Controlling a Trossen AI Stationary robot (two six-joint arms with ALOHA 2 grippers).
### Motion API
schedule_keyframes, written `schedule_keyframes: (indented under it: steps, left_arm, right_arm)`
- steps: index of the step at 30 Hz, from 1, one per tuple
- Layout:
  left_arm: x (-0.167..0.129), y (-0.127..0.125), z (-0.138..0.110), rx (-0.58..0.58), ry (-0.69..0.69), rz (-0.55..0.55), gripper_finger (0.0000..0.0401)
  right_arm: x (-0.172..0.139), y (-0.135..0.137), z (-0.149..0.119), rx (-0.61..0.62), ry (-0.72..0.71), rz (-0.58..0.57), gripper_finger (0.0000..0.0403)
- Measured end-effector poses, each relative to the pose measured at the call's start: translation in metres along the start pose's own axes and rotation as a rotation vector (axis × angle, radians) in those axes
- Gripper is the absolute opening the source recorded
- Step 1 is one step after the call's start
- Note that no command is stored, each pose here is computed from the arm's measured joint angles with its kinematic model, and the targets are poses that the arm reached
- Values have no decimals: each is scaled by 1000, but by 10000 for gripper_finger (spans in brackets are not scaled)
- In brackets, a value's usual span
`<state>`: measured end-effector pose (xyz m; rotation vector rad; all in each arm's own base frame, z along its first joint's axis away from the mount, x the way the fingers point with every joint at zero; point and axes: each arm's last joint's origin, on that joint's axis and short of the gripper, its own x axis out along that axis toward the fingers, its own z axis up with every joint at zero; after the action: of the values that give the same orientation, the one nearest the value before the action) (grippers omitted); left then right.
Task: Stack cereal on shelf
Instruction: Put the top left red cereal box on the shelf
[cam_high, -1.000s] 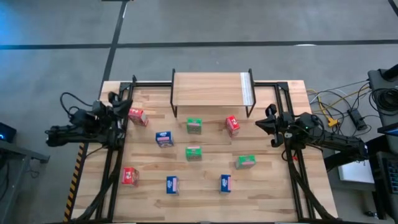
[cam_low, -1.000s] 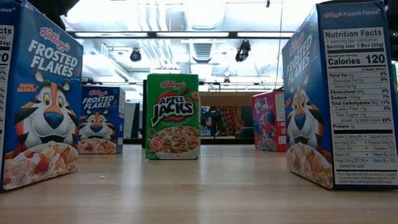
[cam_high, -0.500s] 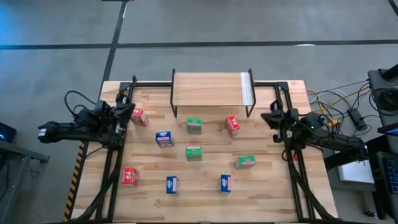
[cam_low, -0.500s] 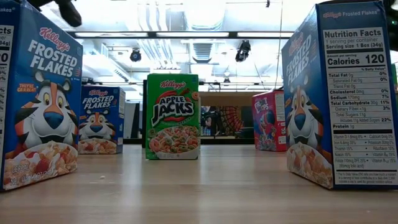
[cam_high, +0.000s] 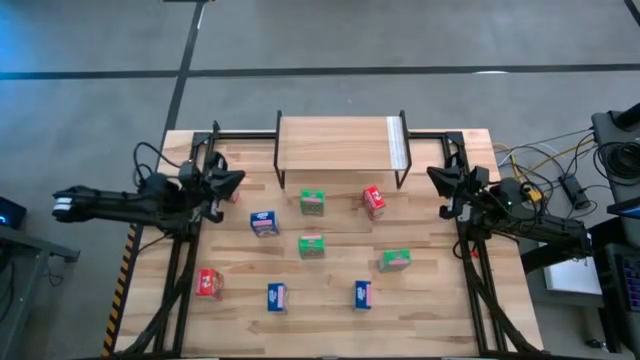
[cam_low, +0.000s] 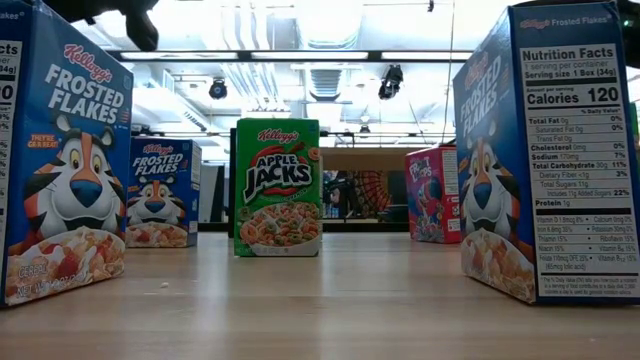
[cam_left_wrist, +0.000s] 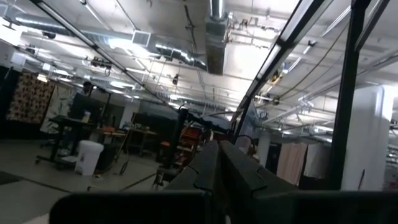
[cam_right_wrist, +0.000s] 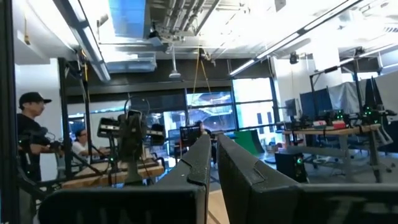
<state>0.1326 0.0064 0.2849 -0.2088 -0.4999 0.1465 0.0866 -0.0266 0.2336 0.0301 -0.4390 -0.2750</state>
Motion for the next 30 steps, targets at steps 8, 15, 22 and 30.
schedule_keyframes:
  steps: [8, 15, 22, 30]
  left_arm:
    - [26, -3, -9, 63, 140, 21, 0]
    - [64, -8, -21, 176, 308, 35, 0]
    - [103, -13, -40, 284, 538, 41, 0]
    - [131, -15, -59, 376, 866, 48, 0]
  right_arm:
    - [0, 0, 3, -3, -8, 1, 18]
    - [0, 0, 3, -18, -8, 1, 18]
    - [0, 0, 3, -24, -9, 1, 18]
    - [0, 0, 3, -35, -14, 1, 18]
